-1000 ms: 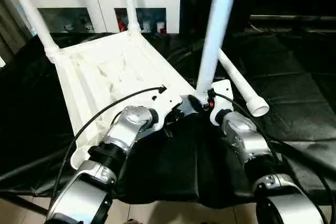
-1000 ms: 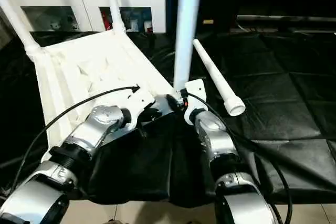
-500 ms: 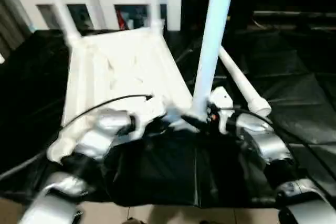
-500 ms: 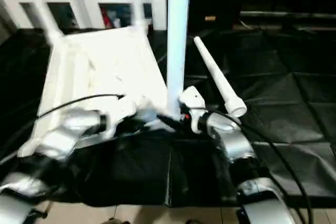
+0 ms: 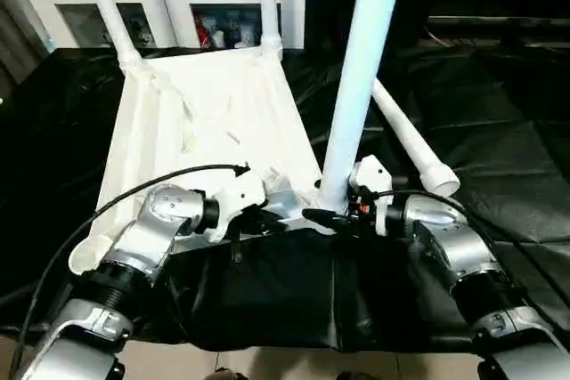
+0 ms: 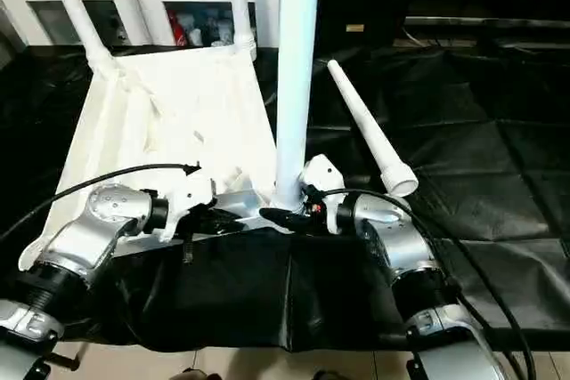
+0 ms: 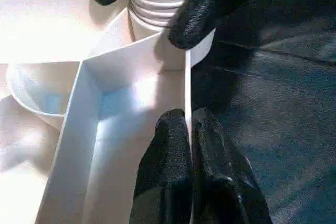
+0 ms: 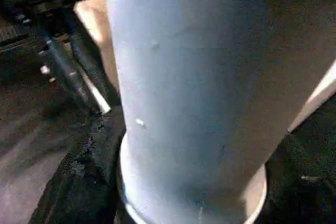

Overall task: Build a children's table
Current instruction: Rotate leg to tighten

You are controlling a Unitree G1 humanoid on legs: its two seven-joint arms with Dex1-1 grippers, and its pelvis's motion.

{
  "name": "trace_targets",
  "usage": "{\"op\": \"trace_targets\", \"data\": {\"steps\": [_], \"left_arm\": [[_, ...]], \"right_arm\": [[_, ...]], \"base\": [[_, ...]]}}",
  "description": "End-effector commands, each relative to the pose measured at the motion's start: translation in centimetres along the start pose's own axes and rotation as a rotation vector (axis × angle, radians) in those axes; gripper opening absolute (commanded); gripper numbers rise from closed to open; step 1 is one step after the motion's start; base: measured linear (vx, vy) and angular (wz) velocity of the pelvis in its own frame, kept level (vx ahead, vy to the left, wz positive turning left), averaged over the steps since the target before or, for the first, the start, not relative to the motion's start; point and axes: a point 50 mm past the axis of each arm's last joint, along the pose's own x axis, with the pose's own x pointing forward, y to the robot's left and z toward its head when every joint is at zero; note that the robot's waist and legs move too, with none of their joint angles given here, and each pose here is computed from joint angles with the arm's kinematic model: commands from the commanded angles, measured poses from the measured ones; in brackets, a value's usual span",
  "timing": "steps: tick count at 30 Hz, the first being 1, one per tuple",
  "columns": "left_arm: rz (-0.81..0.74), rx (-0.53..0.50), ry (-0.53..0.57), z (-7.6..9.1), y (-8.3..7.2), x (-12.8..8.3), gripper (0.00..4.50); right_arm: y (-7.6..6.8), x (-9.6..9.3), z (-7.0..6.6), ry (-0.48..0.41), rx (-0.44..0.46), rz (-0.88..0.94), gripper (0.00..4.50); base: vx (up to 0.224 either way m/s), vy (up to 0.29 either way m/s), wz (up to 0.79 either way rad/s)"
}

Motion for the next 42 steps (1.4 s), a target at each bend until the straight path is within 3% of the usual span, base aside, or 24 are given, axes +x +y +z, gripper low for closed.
{"op": "trace_targets", "data": {"steps": [1,2,7,12,13,14,15,21,28,31,34,42], "left_arm": [[0.076,-0.05,-0.003,-0.4,0.3,0.7,0.0],[0.123,-0.07,-0.009,-0.1,0.6,1.4,0.0],[0.191,-0.094,-0.018,0.7,1.0,2.8,0.0],[0.269,-0.136,-0.064,3.1,1.1,5.9,0.0],[0.271,-0.137,-0.067,3.2,1.1,6.1,0.0],[0.257,-0.129,-0.079,3.7,1.0,6.5,0.0],[0.251,-0.125,-0.082,3.7,0.9,6.6,0.0],[0.184,-0.092,-0.089,3.1,0.6,5.6,0.0],[0.032,-0.033,-0.056,1.0,0.0,2.9,0.0],[0.0,-0.023,-0.048,0.5,-0.2,2.2,0.0],[-0.081,0.007,-0.023,-0.5,-0.4,-0.1,0.0],[-0.104,0.001,-0.017,-0.9,-0.5,-1.3,0.0]], "right_arm": [[-0.6,0.1,-0.6,0.024,0.042,-0.121,2.74],[-1.0,0.5,-1.2,0.044,0.087,-0.238,2.74],[-1.3,1.2,-2.1,0.074,0.17,-0.405,2.73],[-0.3,3.5,-2.6,0.118,0.22,-0.535,2.73],[-0.2,3.7,-2.6,0.118,0.221,-0.536,3.08],[0.3,4.3,-1.9,0.051,0.256,-0.475,3.42],[0.4,4.5,-1.6,0.025,0.273,-0.456,3.42],[-0.2,3.6,-0.4,-0.04,0.218,-0.37,3.68],[-0.1,0.6,0.1,-0.027,0.042,-0.093,3.68],[-0.2,-0.1,0.2,-0.022,0.019,-0.051,3.68],[-0.7,-2.0,0.8,-0.02,-0.014,0.047,3.68],[-0.8,-2.4,1.0,-0.008,-0.027,0.096,3.22]], "base": [[0.0,0.0,0.0],[0.0,0.0,0.0],[0.0,0.0,0.0],[0.0,0.0,0.0],[0.0,0.0,0.0],[0.0,0.0,0.0],[0.0,0.0,0.0],[0.0,0.0,0.0],[0.0,0.0,0.0],[0.0,0.0,0.0],[0.0,0.0,0.0],[0.0,0.0,0.0]]}}
